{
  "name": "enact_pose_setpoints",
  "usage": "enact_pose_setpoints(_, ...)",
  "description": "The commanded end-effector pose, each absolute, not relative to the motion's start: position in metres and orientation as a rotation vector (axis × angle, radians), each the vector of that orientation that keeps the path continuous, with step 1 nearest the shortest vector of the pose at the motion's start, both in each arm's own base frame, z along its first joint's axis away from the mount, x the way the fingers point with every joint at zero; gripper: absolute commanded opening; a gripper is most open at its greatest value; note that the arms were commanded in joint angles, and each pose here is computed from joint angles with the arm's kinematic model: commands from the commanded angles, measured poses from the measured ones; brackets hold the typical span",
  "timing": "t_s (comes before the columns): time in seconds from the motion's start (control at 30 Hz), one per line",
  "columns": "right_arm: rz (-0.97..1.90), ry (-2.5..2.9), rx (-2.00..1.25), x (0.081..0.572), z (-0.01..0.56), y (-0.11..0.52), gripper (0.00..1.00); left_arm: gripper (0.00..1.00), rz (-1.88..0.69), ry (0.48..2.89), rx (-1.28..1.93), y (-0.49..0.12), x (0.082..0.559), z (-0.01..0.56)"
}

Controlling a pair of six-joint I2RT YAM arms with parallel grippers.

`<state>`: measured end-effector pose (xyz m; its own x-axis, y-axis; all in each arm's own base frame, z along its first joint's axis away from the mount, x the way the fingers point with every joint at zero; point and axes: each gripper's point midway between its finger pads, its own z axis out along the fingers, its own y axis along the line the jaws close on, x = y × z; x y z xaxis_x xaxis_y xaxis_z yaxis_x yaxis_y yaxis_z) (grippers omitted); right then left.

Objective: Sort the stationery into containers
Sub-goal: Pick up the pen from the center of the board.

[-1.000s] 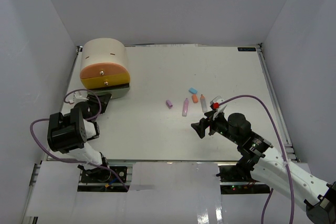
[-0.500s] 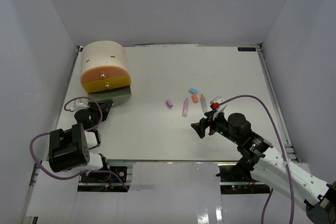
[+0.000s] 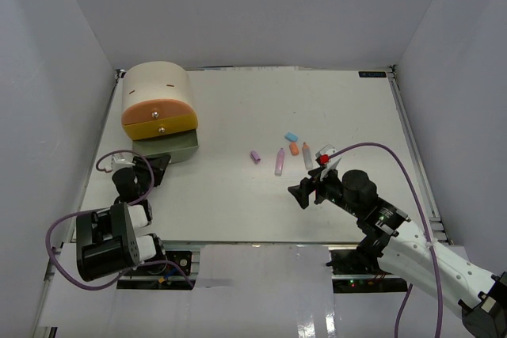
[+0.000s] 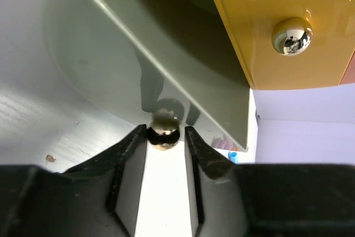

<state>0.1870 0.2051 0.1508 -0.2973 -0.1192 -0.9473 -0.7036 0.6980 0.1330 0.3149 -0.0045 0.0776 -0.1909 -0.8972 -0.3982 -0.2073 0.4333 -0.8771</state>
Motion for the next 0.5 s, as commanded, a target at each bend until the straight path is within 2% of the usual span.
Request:
enact_pose_setpoints(0.0,0.666,1.773,-0.620,0.192,0.162,0.206,0.91,0.45,-0.824,1.678,-1.009,-0.002,0.308,0.073)
enact_pose_setpoints(0.17,0.659,1.782,-0.609,0.193,0.162,0.205,0.91,0.55,-0.804,1.688,-1.047,0.000,0.304,0.070)
enact_pose_setpoints(0.33,0.650,1.771,-0.587,0.196,0.170,0.204,0.90,0.77,-0.796,1.698,-1.062,-0.001,0.298,0.074)
enact_pose_setpoints(0.47,0.609,1.814,-0.552,0.199,0.167,0.197,0.90,0.89,-0.762,1.736,-1.075,0.000,0.294,0.077)
